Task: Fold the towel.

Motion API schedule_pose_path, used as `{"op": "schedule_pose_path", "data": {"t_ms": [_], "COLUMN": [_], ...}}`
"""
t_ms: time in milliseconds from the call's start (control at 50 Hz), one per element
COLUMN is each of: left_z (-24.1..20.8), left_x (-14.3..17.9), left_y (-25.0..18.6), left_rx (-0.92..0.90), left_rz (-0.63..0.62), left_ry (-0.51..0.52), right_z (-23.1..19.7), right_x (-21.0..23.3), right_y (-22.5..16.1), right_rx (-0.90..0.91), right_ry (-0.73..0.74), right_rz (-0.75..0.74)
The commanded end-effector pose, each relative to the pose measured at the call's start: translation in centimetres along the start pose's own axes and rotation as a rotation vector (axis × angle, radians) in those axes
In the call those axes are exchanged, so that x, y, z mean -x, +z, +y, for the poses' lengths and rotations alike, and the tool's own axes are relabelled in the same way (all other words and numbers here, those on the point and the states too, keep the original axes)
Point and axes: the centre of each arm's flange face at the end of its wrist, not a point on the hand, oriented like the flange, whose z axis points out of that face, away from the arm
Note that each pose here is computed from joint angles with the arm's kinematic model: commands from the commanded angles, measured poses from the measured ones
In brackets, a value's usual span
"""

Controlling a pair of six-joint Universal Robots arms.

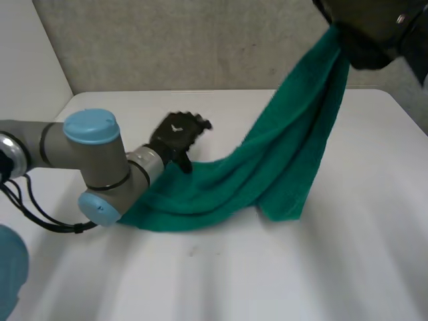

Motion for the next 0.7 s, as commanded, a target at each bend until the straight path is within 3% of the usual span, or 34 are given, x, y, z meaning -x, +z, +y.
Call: {"op": "schedule_pose_path", "data": {"t_ms": [20,140,200,320,480,580,700], "left_z": [0.8,1.1,1.1,-1.2,-5.1,-6.2,-5.1], "left_x": [-2.9,-2.8,-1.9,2.9,8.0,9.3,6.8], "left_y": [-0.5,0.0,0.7,1.3,-1.8,-4.7,-4.4], "left_rx": [0.013,0.016,0.009,-0.052,-0.127,-0.128,-0.127], "left_rz": [0.234,0.234,0.166,-0.25,-0.427,-0.454,-0.281], "left_ry": [-0.068,-0.084,-0.073,-0.022,-0.011,-0.012,-0.062], "right_z": [-3.6,-4.9,-4.7,-2.4,4.3,5.7,4.3], "right_x": [-2.5,-3.8,-3.9,-2.5,-0.6,-0.2,-0.8], "right_y": [-1.0,-1.2,-1.0,-0.4,2.4,2.8,2.9], "right_rx": [-0.151,-0.19,-0.182,-0.1,0.116,0.153,0.102], "right_ry": [-0.039,-0.053,-0.055,-0.037,-0.01,0.002,-0.009], "right_rz": [0.11,0.163,0.165,0.118,0.055,0.043,0.065]}}
